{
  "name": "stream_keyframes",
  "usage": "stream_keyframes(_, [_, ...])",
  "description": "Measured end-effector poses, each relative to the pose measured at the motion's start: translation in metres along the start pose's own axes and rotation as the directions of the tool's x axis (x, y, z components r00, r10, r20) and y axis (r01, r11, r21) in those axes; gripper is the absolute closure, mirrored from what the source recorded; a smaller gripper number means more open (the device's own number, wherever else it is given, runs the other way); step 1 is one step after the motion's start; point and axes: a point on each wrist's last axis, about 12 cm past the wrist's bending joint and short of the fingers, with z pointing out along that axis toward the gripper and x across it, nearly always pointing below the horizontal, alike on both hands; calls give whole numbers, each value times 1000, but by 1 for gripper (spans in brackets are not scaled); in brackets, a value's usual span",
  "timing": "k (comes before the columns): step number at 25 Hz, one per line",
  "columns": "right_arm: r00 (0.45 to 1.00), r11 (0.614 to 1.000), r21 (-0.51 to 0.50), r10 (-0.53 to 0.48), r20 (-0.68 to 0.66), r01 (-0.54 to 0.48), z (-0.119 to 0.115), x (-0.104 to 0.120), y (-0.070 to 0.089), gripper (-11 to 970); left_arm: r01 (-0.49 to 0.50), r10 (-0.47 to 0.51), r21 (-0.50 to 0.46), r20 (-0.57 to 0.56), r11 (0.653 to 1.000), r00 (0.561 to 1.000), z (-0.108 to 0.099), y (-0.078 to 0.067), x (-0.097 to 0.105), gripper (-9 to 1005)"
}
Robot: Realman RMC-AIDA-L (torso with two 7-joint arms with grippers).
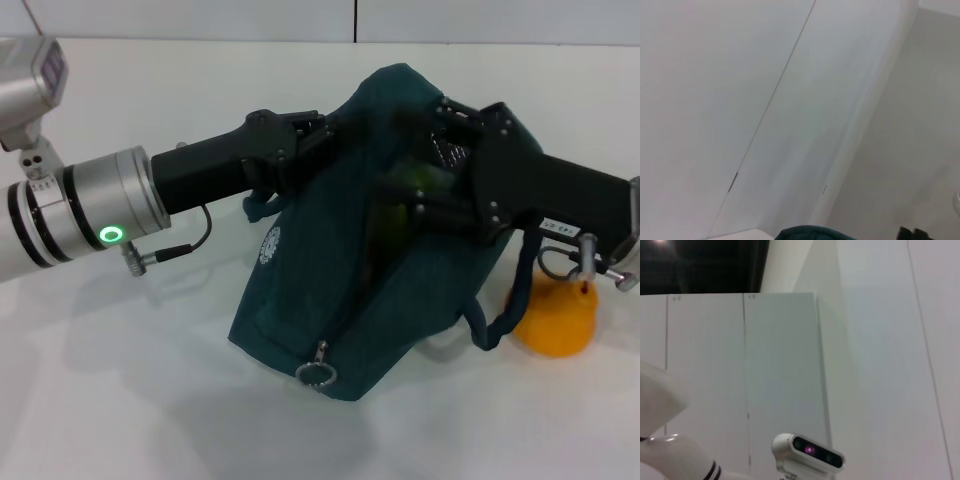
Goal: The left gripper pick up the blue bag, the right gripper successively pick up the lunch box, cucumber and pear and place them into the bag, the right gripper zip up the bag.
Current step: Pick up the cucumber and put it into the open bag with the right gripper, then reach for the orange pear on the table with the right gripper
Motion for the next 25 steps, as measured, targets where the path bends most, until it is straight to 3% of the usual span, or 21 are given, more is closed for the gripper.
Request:
stream_keyframes(7, [995,996,79,-54,81,47,-34,-10,5,160,6,-6,-10,4,1000,1000,-3,0,1,865])
stream_keyframes(12, [984,953,280,-147,103,113,-96,-10,21,110,9,-8,-40,9,999,1000,-12,1,4,863])
stream_keyframes(16, [992,914,391,-123,20,105,-144,5,45,118,-1,1,-52,5,999,1000,-12,2,4,862])
stream_keyframes(25, [996,848,523,-73,-42,84,-163,37,72,117,0,-1,-69,-9,998,1000,-6,5,7,859])
